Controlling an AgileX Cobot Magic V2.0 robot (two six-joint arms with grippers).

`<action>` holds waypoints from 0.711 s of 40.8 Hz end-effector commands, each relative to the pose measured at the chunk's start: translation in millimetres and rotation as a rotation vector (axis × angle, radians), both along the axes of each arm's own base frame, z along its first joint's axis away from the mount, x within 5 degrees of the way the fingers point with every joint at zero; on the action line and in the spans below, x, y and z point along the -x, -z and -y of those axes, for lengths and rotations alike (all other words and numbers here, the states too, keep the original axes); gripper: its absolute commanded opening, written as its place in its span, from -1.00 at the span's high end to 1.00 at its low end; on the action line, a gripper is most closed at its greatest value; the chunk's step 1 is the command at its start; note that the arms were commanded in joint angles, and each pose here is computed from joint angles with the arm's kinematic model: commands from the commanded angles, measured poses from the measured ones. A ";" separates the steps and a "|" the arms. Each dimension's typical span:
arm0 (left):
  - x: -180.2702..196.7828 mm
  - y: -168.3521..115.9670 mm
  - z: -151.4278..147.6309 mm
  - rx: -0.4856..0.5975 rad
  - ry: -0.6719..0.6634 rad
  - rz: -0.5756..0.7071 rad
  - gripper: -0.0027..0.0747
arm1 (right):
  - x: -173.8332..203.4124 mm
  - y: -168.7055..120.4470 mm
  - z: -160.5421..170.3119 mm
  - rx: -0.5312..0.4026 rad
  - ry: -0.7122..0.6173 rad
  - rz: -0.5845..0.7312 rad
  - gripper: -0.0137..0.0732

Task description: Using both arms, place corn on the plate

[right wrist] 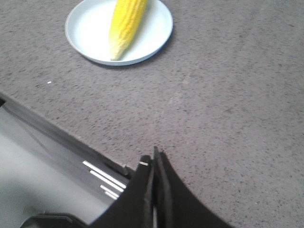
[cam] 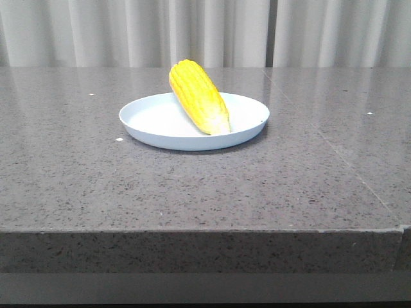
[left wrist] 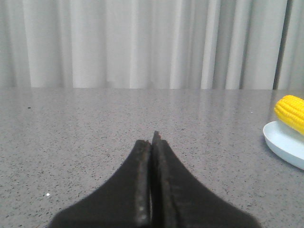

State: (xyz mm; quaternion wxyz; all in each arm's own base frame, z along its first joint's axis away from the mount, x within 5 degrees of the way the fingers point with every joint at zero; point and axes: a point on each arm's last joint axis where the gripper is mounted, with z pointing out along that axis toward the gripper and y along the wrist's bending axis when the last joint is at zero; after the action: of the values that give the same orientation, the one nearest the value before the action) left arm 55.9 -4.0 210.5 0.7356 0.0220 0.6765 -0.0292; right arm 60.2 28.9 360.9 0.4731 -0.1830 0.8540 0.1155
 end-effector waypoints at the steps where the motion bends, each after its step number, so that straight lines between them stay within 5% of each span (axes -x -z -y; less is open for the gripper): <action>1: 1.3 -1.1 0.2 0.011 0.007 0.081 0.98 | -0.8 -6.4 6.1 -0.069 0.082 0.184 0.89; 15: 1.3 -1.1 0.2 0.011 0.007 0.081 0.98 | 14.4 54.6 21.9 -0.198 0.280 0.666 0.89; 29: 1.3 -1.1 0.2 0.011 0.007 0.081 0.98 | 6.6 114.3 25.4 -0.178 0.367 0.706 0.89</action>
State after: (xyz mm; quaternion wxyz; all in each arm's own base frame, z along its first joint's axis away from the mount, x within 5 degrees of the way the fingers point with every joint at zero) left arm 55.9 -4.0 210.5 0.7356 0.0220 0.6765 -0.0292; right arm 54.4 4.4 236.4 0.7244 -0.0170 0.6879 0.0411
